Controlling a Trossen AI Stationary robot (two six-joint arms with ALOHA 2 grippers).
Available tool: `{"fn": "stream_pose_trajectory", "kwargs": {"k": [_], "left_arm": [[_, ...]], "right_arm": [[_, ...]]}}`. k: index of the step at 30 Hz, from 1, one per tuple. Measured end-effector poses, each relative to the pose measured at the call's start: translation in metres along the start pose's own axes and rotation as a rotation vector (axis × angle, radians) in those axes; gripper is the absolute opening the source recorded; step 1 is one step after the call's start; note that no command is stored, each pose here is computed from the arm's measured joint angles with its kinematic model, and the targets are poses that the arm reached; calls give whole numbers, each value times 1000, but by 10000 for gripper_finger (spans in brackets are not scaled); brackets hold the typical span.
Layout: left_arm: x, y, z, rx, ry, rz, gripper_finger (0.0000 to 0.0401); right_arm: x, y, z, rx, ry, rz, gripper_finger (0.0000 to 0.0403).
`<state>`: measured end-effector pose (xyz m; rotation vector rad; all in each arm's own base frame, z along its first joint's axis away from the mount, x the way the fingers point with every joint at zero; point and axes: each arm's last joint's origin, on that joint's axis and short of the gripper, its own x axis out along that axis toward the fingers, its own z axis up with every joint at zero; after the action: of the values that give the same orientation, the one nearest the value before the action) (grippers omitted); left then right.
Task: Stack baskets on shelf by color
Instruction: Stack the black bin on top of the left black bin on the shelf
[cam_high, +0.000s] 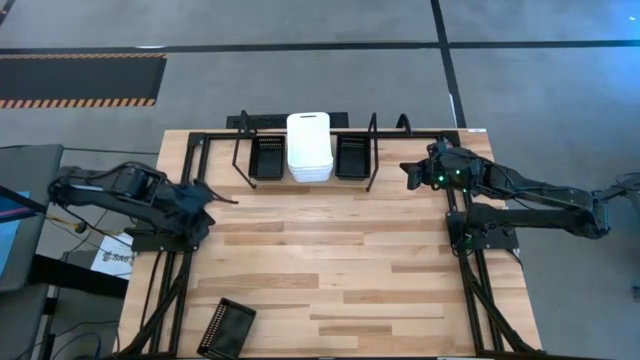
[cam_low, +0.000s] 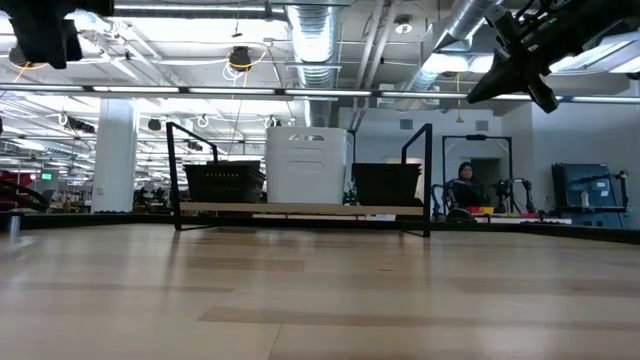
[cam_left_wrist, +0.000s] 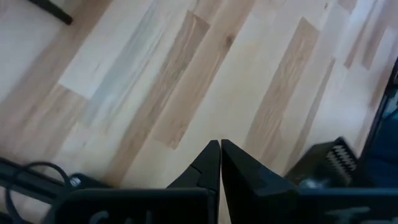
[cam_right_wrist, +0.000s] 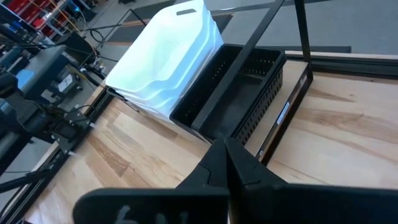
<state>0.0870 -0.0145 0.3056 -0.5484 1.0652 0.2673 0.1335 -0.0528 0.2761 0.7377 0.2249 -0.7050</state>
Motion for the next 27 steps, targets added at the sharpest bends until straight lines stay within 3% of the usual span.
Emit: {"fn": "stream_pose_trajectory", "kwargs": {"k": [7, 13, 22, 27], "left_arm": [[19, -13, 11, 168, 105, 47, 3], [51, -33, 21, 317, 253, 97, 34], [109, -79, 25, 519, 368, -3, 74], [137, -99, 19, 497, 461, -72, 77]], "right_arm": [[0, 0, 0, -10, 0, -1, 1], [0, 0, 0, -25, -1, -2, 1], [0, 0, 0, -72, 2, 1, 2], [-1, 1, -1, -108, 27, 35, 2]]}}
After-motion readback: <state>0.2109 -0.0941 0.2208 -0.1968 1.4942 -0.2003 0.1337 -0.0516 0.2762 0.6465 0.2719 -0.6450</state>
